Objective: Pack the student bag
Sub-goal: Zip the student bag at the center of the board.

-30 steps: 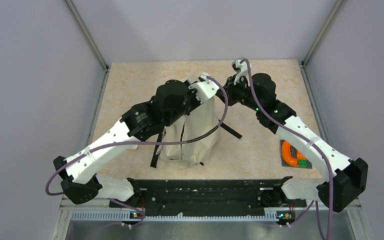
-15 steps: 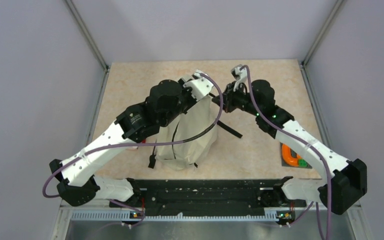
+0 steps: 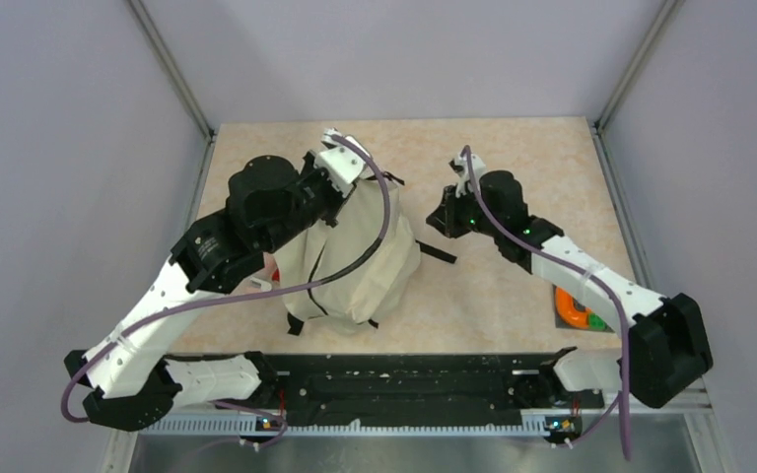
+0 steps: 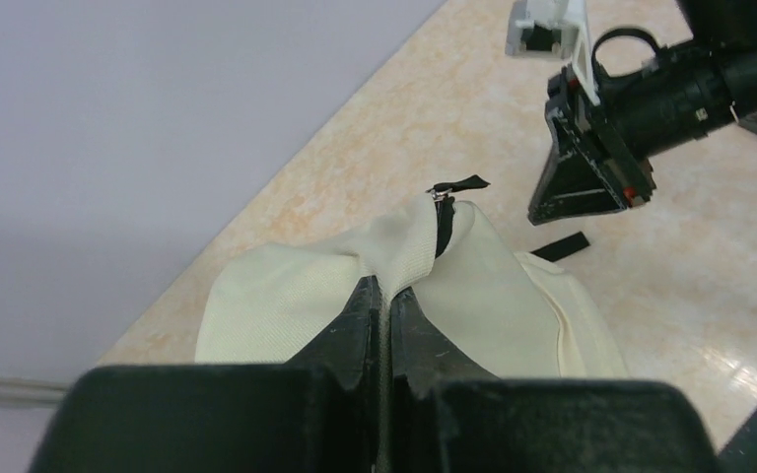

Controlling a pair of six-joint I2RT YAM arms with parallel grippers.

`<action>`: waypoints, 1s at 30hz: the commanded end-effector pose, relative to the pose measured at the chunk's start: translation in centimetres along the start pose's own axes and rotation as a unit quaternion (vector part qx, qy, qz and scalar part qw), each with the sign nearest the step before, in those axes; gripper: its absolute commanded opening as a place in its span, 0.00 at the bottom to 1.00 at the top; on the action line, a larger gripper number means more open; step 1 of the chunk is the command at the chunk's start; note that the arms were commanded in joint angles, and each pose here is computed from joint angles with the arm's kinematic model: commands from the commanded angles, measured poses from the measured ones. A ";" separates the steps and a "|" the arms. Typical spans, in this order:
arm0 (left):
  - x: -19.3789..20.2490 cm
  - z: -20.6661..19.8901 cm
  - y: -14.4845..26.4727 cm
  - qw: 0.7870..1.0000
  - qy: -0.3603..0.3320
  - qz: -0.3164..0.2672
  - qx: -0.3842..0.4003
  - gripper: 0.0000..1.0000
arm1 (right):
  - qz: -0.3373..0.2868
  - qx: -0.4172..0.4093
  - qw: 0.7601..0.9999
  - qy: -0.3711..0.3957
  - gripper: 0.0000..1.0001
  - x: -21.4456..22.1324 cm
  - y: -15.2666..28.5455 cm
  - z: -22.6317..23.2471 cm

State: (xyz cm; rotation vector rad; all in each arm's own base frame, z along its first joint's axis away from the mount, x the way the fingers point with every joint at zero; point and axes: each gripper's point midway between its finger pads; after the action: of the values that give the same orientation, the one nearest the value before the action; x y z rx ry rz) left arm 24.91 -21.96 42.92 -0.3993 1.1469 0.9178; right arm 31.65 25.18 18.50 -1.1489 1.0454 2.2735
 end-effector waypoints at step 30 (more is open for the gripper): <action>-5.0 -3.7 -0.3 0.964 0.026 -0.049 0.260 0.00 | -0.216 -0.293 0.899 0.244 0.00 -5.9 9.2 11.7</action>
State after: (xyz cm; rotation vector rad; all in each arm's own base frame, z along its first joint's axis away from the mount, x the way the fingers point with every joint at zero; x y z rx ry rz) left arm 21.55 -27.71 42.59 0.1067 1.5082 0.5158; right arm 24.24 27.50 28.29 -1.9846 0.3561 2.0865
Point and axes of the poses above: each gripper's point midway between its finger pads, its own y axis back along the fingers, its own z axis along the line the jaws close on, x = y × z, and after that the axes turned 3 degrees about -y, right-handed
